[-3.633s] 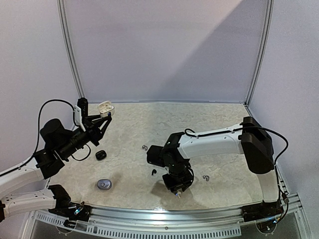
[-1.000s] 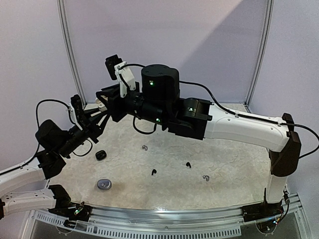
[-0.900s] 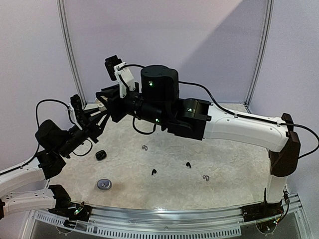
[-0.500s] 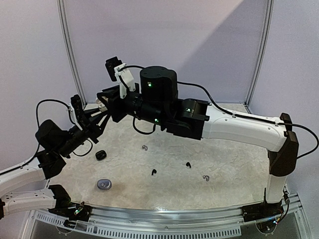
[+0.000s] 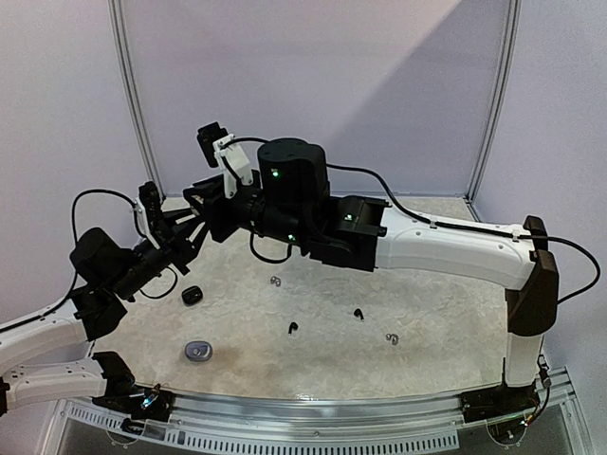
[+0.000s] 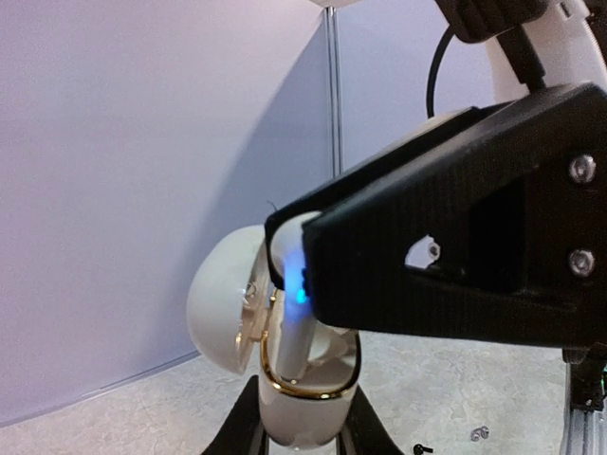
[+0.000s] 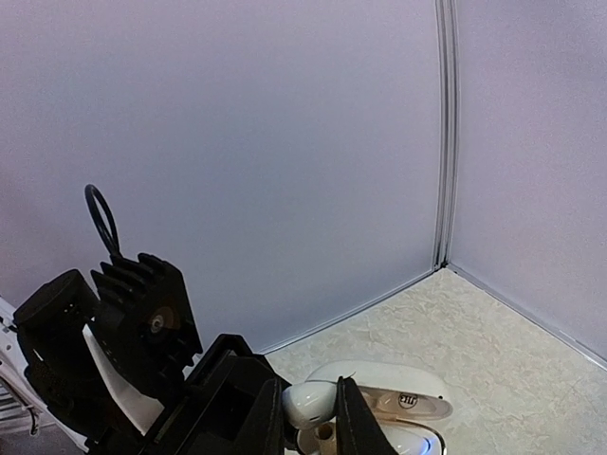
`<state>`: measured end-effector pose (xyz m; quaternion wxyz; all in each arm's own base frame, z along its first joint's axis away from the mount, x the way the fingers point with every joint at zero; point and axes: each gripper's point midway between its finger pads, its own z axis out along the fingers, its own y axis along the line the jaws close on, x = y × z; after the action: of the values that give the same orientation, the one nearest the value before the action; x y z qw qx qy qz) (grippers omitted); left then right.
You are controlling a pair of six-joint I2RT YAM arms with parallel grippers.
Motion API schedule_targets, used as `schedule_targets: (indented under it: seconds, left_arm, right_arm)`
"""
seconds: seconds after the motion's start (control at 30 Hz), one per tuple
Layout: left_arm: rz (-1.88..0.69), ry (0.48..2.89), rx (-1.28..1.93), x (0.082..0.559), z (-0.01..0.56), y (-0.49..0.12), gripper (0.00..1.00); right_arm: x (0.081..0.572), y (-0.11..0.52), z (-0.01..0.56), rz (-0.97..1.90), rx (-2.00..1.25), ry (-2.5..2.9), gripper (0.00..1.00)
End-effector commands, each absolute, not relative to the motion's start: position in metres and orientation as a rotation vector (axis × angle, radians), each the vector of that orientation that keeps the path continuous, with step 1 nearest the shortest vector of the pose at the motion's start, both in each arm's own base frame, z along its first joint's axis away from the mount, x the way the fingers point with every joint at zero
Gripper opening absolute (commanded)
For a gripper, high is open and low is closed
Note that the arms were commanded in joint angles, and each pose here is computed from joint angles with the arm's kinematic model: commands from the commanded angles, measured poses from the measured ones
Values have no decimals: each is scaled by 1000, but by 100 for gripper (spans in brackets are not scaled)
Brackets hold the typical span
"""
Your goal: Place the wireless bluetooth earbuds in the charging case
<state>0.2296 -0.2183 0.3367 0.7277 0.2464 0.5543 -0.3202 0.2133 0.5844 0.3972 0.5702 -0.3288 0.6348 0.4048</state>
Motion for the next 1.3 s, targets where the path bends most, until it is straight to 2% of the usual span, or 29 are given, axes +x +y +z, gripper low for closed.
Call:
schedule_targets:
  seconds: [0.0, 0.53, 1.0, 1.13, 1.27]
  left_arm:
    - [-721, 1188, 543, 225, 343, -219, 0]
    - [-723, 1188, 550, 224, 343, -220, 0]
    - [-719, 1181, 550, 224, 343, -220, 0]
    - [-719, 1176, 550, 224, 344, -220, 0]
    - [-721, 1178, 554, 223, 343, -220, 0]
  right_arm:
    - [219, 580, 367, 896, -801, 1573, 0]
    - [222, 567, 380, 860, -768, 1555, 0]
    - [224, 575, 357, 843, -796, 1601, 0]
    - [226, 574, 352, 830, -787, 1617, 21]
    - [228, 573, 351, 818, -778, 1618, 27]
